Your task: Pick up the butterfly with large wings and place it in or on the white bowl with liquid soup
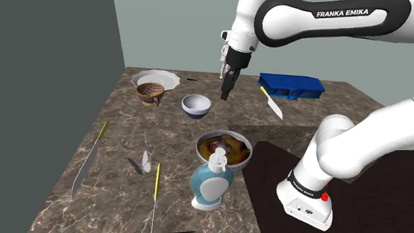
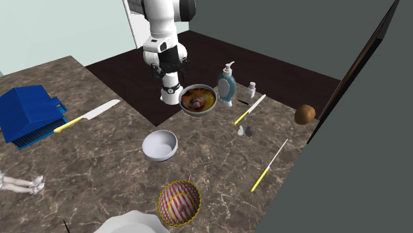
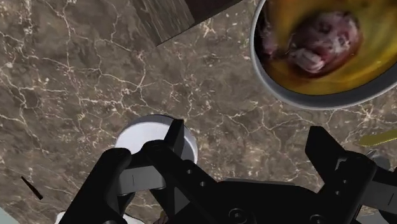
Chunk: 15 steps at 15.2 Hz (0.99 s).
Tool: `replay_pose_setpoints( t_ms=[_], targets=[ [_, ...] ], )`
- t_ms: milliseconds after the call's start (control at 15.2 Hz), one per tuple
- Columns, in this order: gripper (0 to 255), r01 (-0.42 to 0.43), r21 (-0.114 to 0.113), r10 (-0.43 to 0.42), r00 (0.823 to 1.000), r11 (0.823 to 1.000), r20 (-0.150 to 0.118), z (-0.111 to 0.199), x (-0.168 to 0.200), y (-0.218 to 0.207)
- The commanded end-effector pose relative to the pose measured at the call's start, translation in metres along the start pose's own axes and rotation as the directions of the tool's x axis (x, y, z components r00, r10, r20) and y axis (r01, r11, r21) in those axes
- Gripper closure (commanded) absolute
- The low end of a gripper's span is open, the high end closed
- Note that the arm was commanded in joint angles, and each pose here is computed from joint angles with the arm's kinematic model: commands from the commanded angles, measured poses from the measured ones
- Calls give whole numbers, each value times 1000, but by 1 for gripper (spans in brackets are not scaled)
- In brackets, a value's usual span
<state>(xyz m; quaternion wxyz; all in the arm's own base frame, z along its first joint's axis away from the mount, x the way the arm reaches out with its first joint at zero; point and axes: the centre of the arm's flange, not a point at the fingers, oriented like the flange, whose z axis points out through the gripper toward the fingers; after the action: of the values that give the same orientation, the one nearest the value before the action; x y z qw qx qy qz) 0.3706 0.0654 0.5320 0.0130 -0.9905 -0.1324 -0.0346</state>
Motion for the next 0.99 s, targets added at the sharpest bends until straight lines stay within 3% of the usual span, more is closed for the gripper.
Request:
replay_pose_setpoints(
  t_ms=[0, 198, 462, 924],
  targets=[
    [0, 60, 14, -60, 998, 998, -5, 13, 18, -7],
    [0, 148, 34, -148, 989, 988, -11, 35, 44, -23],
    [0, 264, 60, -263, 965, 963, -21, 64, 77, -48],
    [0, 456, 101, -454, 890, 884, -45, 113, 126, -104]
  ],
)
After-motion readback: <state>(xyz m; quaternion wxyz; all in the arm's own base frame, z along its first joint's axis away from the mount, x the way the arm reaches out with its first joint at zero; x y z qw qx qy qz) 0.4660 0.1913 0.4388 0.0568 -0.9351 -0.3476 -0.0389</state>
